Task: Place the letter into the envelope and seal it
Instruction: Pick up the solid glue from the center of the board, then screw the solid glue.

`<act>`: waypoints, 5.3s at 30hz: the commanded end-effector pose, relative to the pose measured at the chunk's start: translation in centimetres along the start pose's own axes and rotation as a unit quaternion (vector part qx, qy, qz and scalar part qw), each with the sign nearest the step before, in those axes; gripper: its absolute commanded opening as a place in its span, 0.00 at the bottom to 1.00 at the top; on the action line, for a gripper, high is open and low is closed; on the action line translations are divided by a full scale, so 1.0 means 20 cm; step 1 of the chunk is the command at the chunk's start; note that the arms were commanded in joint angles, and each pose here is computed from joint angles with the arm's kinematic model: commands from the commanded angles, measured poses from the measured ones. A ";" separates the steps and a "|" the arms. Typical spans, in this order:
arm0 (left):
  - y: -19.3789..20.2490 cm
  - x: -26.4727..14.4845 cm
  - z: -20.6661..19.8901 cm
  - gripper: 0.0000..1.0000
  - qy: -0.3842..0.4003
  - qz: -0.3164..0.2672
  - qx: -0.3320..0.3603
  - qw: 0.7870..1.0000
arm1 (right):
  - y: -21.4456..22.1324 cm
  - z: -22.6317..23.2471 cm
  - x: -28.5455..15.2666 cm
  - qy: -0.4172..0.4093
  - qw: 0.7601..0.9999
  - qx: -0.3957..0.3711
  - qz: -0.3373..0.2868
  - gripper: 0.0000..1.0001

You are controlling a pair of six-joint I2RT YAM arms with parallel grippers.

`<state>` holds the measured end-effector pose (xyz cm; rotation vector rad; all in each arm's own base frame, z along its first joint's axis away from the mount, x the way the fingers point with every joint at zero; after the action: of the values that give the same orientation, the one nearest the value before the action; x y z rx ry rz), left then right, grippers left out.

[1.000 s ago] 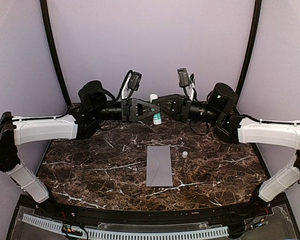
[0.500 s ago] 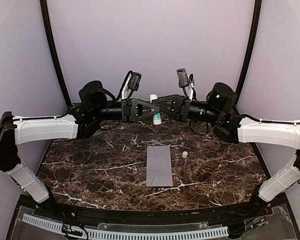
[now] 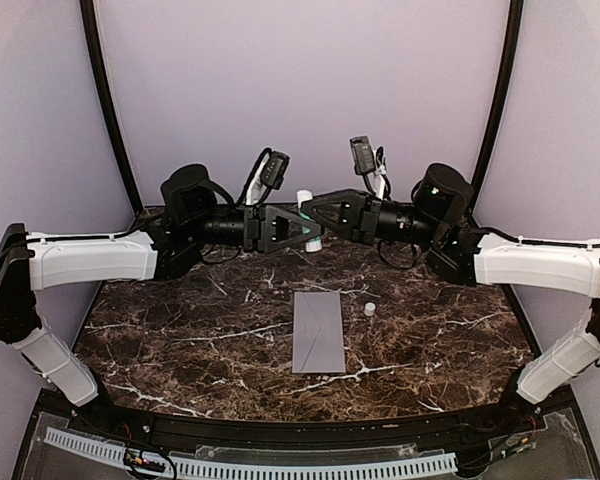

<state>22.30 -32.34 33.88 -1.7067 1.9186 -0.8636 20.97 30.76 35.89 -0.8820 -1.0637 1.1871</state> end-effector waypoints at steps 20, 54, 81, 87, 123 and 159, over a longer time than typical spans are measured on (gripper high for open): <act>-0.02 -0.03 -0.08 0.19 -0.003 -0.028 0.031 0.999 | -0.03 0.02 0.01 -0.019 1.000 -0.013 0.019 0.13; -0.07 -0.13 -0.15 0.02 0.037 -0.041 0.061 0.997 | 0.09 0.10 0.06 -0.071 0.996 -0.022 0.057 0.50; -0.07 -0.15 -0.04 0.00 -0.110 -0.058 0.080 0.989 | 0.06 0.01 0.08 0.088 0.994 -0.022 0.059 0.15; -0.05 -0.14 0.03 0.00 -0.216 -0.062 0.085 0.971 | 0.08 -0.08 0.10 0.207 0.975 -0.016 0.085 0.15; -0.19 -0.31 0.01 0.00 -0.155 -0.158 0.016 0.975 | 0.03 -0.01 0.02 0.195 0.978 -0.035 0.063 0.79; -0.08 -0.27 -0.16 0.00 0.037 -0.043 0.084 0.995 | 0.03 0.07 0.21 -0.103 0.994 0.004 0.047 0.41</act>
<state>22.84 -26.73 36.30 -1.7226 1.7889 -1.0572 20.09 34.71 35.17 -0.8421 -1.1236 1.3983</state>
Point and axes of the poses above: each gripper's point midway between its finger pads, its own x axis out along the fingers, its own z axis along the line the jaws close on, y = z × x, the point moved 9 cm from there along -x, back along the fingers, and after that the axes turned 10 degrees about -x, right-handed, at the moved point
